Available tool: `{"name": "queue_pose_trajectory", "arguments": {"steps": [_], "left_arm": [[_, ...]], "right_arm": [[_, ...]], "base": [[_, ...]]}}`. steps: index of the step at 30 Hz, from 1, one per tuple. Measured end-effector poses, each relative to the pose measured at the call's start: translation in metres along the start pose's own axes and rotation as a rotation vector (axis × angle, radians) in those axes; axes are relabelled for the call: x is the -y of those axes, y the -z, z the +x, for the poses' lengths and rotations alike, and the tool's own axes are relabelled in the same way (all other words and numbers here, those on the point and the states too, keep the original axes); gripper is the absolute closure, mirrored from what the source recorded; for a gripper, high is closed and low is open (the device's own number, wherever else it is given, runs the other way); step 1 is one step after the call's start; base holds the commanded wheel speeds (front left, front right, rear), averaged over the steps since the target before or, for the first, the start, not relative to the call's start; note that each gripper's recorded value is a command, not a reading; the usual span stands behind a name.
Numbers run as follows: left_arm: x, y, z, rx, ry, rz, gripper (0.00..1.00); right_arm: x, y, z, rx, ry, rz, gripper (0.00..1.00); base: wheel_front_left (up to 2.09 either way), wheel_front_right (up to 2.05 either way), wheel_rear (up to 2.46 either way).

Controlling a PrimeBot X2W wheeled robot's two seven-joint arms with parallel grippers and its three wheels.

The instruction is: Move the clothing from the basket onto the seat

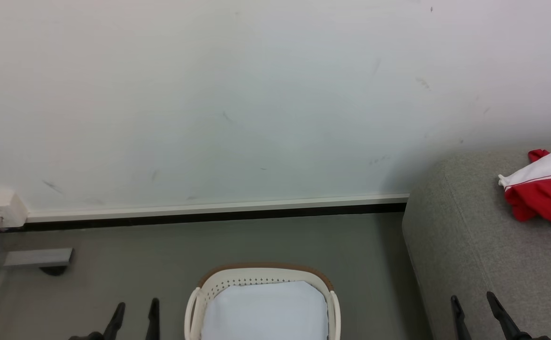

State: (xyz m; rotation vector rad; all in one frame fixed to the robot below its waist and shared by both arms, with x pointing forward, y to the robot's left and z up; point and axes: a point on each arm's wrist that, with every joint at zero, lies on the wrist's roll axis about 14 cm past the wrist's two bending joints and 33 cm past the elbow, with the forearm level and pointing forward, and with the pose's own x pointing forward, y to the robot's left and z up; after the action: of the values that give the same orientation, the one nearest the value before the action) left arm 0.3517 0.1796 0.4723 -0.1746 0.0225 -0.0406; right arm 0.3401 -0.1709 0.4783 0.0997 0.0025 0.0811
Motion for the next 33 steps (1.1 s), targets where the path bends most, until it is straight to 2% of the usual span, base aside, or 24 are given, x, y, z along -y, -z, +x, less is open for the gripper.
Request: {"name": "queue_pose_trajectory", "arguments": {"steps": [16,17,24,33], "left_arm": [[0.000,0.005,0.001,-0.015,0.001,-0.006,0.00],[0.001,0.007,0.001,-0.021,0.004,-0.007,1.00],[0.001,0.032,-0.010,-0.103,-0.014,-0.044,1.00],[-0.007,0.030,-0.008,-0.105,-0.067,-0.206,1.00]], "right_arm": [[0.006,-0.003,0.001,0.009,0.019,0.000,0.00],[0.006,-0.003,0.001,0.008,0.020,0.000,1.00],[0.005,0.023,-0.010,-0.075,0.037,0.042,1.00],[0.014,0.024,-0.008,-0.084,0.091,0.214,1.00]], "base": [[0.00,0.00,0.00],[0.00,0.00,0.00],[0.00,0.00,0.00],[0.00,0.00,0.00]]}}
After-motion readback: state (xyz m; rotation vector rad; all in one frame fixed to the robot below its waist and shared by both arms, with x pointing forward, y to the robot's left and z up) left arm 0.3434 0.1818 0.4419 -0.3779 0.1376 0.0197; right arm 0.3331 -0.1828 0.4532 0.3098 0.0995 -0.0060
